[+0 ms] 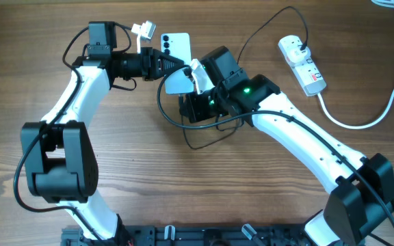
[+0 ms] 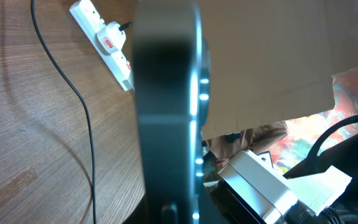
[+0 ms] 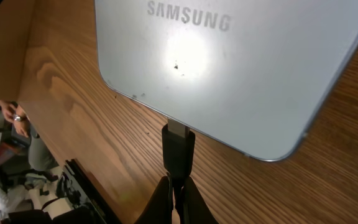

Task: Plug charger to phone and switch on socket
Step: 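Push the USB-C plug up into the phone's bottom port with the right gripper, then lower the phone with attached cable toward the table using both grippers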

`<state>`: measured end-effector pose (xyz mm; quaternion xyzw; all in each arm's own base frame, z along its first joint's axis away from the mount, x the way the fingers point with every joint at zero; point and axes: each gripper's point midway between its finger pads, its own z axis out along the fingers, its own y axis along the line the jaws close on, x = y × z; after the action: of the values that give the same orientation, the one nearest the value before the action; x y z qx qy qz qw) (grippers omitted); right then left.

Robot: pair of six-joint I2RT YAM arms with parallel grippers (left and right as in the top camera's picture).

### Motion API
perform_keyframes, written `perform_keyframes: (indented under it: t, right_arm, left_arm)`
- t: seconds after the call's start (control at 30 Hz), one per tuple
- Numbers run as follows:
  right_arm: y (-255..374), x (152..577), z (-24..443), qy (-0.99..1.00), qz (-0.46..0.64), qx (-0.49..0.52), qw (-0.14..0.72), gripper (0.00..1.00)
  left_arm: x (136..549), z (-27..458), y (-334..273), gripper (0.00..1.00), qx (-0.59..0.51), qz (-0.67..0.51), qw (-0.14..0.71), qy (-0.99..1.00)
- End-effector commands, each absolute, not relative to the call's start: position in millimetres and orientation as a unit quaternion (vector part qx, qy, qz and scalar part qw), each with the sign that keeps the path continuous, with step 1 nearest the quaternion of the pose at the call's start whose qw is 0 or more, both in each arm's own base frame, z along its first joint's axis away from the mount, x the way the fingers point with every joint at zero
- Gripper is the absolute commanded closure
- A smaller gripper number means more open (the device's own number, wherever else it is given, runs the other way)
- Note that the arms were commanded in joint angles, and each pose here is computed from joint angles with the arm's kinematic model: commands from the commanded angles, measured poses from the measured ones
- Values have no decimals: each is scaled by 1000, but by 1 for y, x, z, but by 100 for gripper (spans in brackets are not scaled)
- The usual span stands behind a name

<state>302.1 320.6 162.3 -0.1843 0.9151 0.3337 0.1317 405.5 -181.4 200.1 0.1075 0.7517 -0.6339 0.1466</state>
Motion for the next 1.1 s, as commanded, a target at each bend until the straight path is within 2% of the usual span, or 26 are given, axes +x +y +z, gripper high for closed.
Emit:
perform_keyframes:
  t: [0.0,0.43,0.8,1.07]
  right_arm:
    - [326,304,173,910,348,-180,138,96]
    - [312,310,163,930,306,-146,139,96]
    - [300,319,185,942,268,-131,157,96]
    - [309,328,194,936,291,-97,170,96]
  left_arm:
    - [399,208,-186,96,127,-648,145,737]
    - [398,207,-190,96,131,-648,142,737]
    - [398,207,-190,96,131,-648,142,737]
    - [394,207,-198,96,138,-649,136,736]
